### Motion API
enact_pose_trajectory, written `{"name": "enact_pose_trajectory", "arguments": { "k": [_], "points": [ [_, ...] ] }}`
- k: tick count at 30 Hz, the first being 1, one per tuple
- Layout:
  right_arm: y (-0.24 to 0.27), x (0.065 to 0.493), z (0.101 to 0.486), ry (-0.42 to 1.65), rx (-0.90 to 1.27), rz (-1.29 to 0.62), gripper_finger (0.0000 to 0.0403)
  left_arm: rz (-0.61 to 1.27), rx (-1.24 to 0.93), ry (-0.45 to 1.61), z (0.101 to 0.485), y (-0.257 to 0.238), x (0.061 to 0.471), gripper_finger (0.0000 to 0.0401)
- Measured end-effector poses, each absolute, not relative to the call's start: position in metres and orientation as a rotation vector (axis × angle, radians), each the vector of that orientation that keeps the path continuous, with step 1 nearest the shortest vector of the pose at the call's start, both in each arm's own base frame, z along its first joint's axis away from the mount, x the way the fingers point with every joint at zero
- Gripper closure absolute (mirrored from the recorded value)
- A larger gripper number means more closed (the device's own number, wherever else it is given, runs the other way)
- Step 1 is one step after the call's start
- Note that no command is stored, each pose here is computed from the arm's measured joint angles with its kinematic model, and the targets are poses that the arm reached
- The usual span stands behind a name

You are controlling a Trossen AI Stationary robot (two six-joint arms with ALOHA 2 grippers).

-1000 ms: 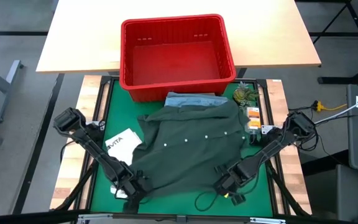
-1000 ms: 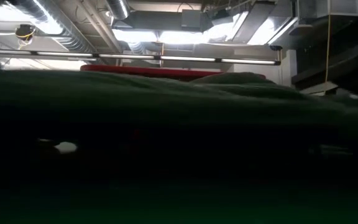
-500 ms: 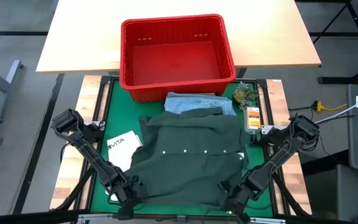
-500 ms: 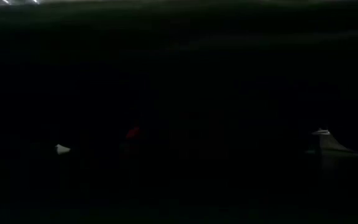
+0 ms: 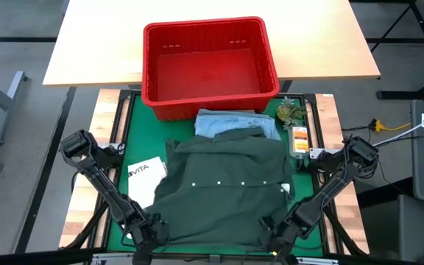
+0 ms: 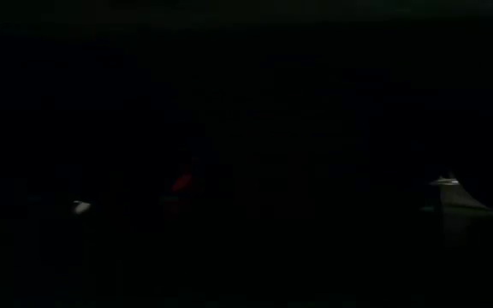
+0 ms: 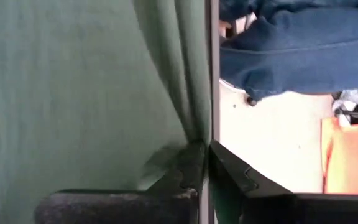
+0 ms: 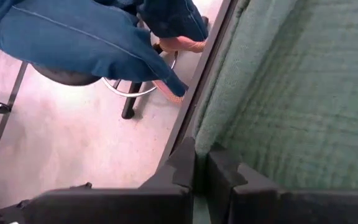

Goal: Fold laundry
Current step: Fold the green polo shirt

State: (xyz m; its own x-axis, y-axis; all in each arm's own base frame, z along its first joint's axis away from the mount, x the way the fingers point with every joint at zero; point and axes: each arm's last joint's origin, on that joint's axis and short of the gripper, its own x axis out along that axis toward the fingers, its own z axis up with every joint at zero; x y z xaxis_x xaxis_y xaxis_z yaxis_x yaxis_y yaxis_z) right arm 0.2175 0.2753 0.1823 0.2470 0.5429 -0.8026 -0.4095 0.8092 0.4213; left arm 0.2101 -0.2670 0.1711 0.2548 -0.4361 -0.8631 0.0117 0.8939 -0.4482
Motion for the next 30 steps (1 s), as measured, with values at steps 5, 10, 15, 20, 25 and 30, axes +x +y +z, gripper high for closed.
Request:
{"name": "enact_pose_trajectory", "arguments": {
  "k": [5,10,15,20,25,30],
  "points": [
    [0.275,0.216,0.182,1.155,0.13,0.651,0.0382,-0.331,-0.393,1.298,0.171,-0.268,0.209,0.0376],
    [0.275,0.217,0.182,1.149,0.129,0.644,0.0381,-0.317,-0.425,1.312,0.171,-0.268,0.209,0.0355],
    [0.275,0.217,0.182,1.146,0.128,0.641,0.0362,-0.281,-0.462,1.315,0.171,-0.268,0.21,0.0316],
    [0.275,0.217,0.182,1.144,0.127,0.639,0.0307,-0.27,-0.46,1.303,0.171,-0.267,0.21,0.0271],
    [0.275,0.218,0.182,1.144,0.127,0.637,0.0264,-0.26,-0.465,1.281,0.172,-0.266,0.213,0.0232],
    [0.272,0.221,0.182,1.165,0.145,0.668,0.0254,-0.254,-0.492,1.294,0.172,-0.26,0.22,0.0219]
  ]
}}
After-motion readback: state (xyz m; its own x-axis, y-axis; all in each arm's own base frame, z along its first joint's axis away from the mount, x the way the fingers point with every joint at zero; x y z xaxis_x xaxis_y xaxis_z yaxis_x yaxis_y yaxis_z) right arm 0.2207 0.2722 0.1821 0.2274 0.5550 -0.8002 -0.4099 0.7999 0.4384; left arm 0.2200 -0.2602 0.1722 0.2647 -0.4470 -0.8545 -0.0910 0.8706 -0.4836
